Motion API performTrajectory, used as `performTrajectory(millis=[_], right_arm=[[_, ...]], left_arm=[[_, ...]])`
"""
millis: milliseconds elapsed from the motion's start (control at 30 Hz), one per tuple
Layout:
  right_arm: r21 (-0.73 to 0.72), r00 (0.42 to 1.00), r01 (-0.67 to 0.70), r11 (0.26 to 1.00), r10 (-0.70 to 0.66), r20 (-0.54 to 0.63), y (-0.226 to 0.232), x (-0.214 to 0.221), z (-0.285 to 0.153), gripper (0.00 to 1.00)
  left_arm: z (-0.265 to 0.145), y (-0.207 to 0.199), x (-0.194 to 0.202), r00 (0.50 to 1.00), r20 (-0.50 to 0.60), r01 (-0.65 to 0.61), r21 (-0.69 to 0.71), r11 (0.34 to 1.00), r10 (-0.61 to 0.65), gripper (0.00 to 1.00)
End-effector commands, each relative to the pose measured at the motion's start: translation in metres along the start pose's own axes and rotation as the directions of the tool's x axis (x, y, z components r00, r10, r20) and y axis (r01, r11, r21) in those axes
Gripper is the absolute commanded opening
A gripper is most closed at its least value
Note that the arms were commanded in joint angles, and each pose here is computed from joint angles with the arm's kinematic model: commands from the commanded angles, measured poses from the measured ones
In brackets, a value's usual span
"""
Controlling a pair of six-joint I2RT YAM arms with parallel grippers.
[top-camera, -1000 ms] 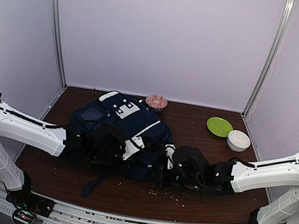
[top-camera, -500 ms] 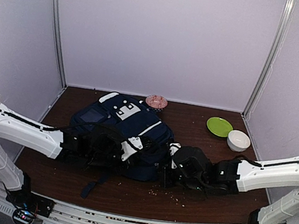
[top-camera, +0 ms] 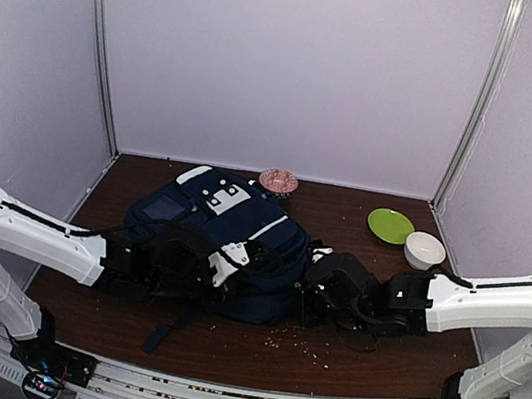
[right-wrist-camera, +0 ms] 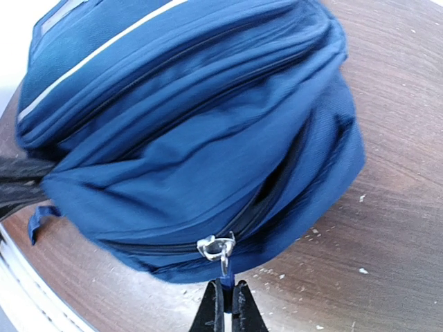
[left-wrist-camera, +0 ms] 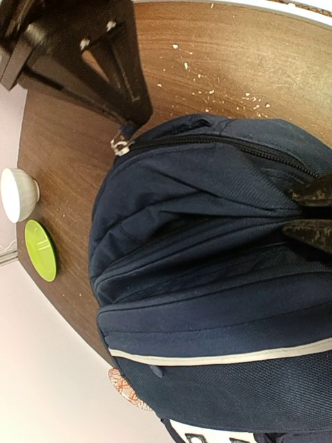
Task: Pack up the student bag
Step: Zip the student bag at the center of the board, then adjust the student bag at the center of the board.
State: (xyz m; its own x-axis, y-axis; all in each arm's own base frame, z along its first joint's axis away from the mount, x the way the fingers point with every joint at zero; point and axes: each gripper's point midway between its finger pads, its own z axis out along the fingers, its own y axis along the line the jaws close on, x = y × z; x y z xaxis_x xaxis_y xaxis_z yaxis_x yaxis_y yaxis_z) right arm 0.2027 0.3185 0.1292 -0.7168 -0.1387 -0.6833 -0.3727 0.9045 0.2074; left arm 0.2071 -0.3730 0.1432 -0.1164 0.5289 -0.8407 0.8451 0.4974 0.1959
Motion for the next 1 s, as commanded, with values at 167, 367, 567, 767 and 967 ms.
performTrajectory(millis=[167,367,567,767,967], right_arm=[[0.175,0.998,-0.063,0.982,0.068,-0.019,-0.059,0.000,0.013,0.00],[0.131,0.990,-0.121,0.984,0.129,-0.049,-0.056,0.005,0.031,0.00],[0.015,0.987,-0.150,0.989,0.151,-0.055,-0.037,0.008,0.036,0.00],[-0.200,0.994,-0.098,0.975,0.086,-0.069,0.002,-0.008,-0.002,0.46],[-0.244,0.994,-0.109,0.964,0.107,-0.021,-0.001,-0.046,-0.030,0.62]], left_arm=[[-0.021,0.027,0.002,0.998,0.023,0.054,-0.109,0.993,-0.052,0.00],[-0.032,0.032,0.009,0.996,0.028,0.087,-0.131,0.988,-0.084,0.00],[-0.040,0.033,0.018,0.992,0.017,0.123,-0.134,0.983,-0.122,0.00],[-0.051,0.025,0.023,0.984,-0.006,0.174,-0.091,0.981,-0.175,0.40],[-0.086,0.034,0.015,0.962,0.022,0.275,-0.102,0.956,-0.274,0.80]])
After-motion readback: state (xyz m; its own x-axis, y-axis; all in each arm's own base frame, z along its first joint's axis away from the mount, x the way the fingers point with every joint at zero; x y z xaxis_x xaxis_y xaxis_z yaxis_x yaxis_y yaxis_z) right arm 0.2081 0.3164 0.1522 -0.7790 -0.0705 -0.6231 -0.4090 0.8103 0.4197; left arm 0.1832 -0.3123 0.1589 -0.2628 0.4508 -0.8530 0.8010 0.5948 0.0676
